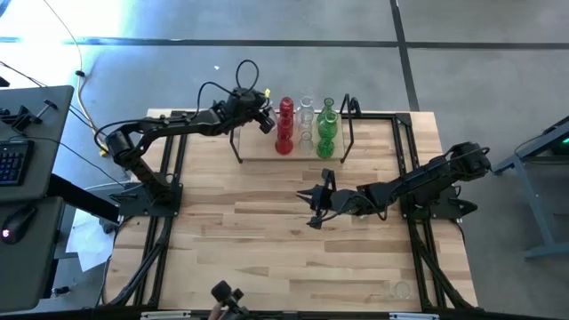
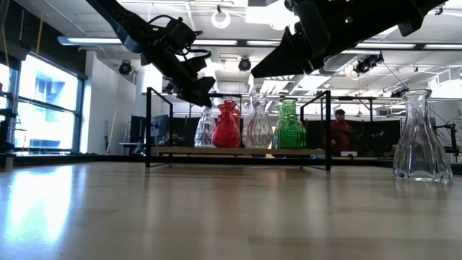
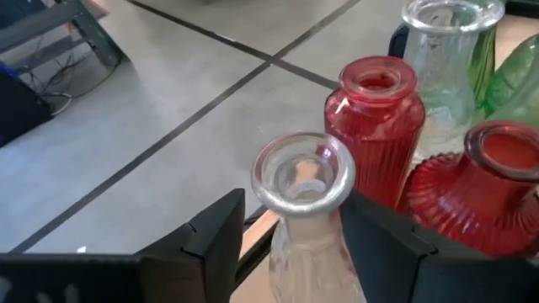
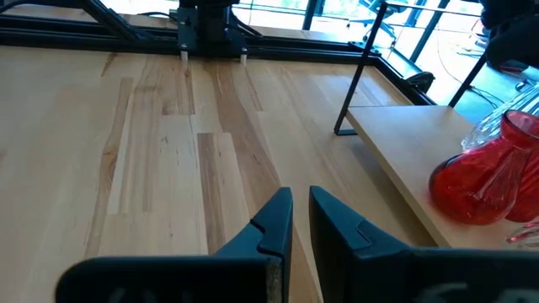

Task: Sort vases onto shelf
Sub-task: Put the bottom left transparent vase on the shelf

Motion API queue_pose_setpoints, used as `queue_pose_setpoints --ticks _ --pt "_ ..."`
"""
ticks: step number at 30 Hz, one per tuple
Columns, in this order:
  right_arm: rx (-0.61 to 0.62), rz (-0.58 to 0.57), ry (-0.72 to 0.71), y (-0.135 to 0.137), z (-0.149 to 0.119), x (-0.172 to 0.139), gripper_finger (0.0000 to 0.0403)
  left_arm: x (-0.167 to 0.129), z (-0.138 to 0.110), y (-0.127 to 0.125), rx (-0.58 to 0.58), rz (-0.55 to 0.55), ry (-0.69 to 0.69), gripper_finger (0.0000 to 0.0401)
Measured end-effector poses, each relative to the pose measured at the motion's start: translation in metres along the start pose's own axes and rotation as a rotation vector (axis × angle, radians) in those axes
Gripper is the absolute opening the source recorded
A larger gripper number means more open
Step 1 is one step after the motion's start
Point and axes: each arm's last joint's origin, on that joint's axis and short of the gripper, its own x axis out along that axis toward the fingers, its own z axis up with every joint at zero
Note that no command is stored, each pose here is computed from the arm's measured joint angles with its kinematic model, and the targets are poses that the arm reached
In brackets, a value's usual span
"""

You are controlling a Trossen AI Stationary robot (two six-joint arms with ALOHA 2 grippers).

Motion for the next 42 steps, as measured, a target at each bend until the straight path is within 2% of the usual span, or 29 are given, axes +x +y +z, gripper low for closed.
queue_pose_setpoints --ticks 17,23,31,36,42 --pt "0.001 0.002 0.000 0.000 0.000 0.000 0.0023 -0.013 0.009 -0.001 0.030 0.014 -0.011 0.0195" --pt "0.001 0.002 0.000 0.000 0.000 0.000 0.0023 -0.021 0.029 -0.008 0.068 0.005 -0.002 0.0195" --pt "0.001 0.013 0.000 0.000 0.000 0.000 0.0023 -0.032 0.049 -0.023 0.056 0.006 -0.060 0.0192" --pt "0.001 0.019 0.000 0.000 0.000 0.000 0.0023 -0.032 0.050 -0.030 -0.004 -0.056 -0.071 0.0153" --pt "0.002 0.019 0.000 0.000 0.000 0.000 0.0023 -0.017 0.042 -0.030 -0.097 -0.091 -0.053 0.0065"
